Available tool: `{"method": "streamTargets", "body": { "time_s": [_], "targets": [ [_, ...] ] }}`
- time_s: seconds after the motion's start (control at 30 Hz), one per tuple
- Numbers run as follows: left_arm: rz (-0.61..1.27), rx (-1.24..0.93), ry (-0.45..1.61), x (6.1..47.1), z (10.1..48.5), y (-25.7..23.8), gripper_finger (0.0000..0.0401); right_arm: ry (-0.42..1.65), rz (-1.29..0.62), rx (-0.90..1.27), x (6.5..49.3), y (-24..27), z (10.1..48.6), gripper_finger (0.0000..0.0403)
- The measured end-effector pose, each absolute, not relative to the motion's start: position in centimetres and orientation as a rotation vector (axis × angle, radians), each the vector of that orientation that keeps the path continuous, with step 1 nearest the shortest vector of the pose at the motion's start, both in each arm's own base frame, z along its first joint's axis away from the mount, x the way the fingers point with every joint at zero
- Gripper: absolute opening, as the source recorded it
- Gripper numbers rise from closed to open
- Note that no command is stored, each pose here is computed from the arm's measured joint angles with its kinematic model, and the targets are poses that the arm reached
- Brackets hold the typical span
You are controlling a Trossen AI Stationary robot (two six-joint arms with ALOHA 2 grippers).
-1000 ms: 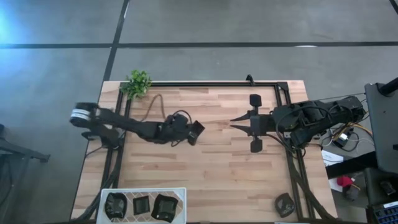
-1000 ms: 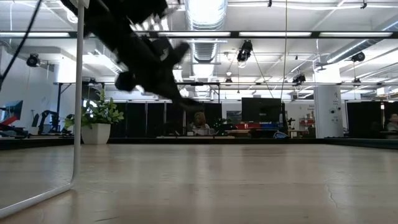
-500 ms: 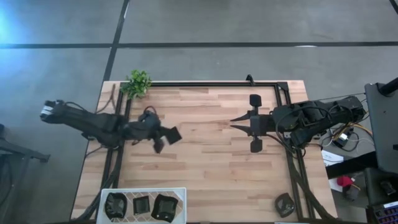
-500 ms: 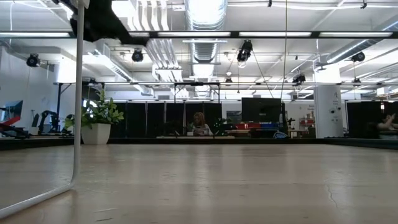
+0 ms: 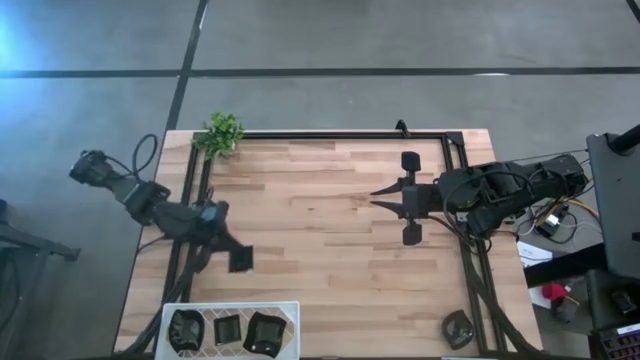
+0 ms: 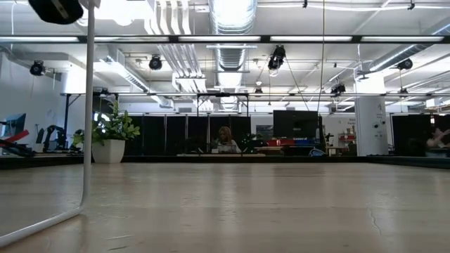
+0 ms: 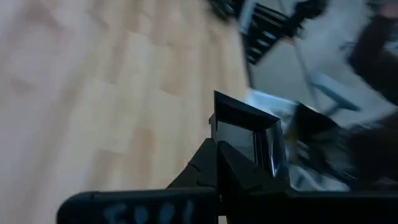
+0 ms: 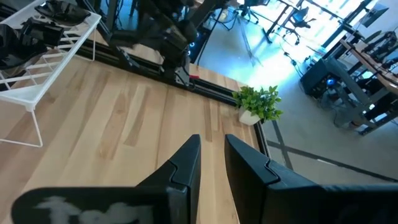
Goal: Pick & Place Mini shaped plates
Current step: Stack the black square plate on top of the other black square plates on the shelf
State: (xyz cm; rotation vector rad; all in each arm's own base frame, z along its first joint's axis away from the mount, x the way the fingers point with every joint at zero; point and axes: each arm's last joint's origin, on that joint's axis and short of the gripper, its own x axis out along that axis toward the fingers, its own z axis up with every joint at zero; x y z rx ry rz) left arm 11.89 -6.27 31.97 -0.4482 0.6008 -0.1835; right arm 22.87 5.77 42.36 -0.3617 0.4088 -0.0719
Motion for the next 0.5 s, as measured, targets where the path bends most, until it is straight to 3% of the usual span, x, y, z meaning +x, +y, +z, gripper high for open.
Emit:
{"method": "streamTargets", "body": {
  "time_s": [0.27, 0.5],
  "targets": [
    [-0.257, -0.718, 0.768, 11.2, 31.4, -9.3, 0.0, 0.411, -0.077, -0.358, 22.9, 5.8, 42.3, 0.0068],
    [-0.327, -0.802, 0.853, 12.0, 30.6, -13.3, 0.0, 0.417, -0.078, -0.358, 22.9, 5.8, 42.0, 0.0068]
  ]
}}
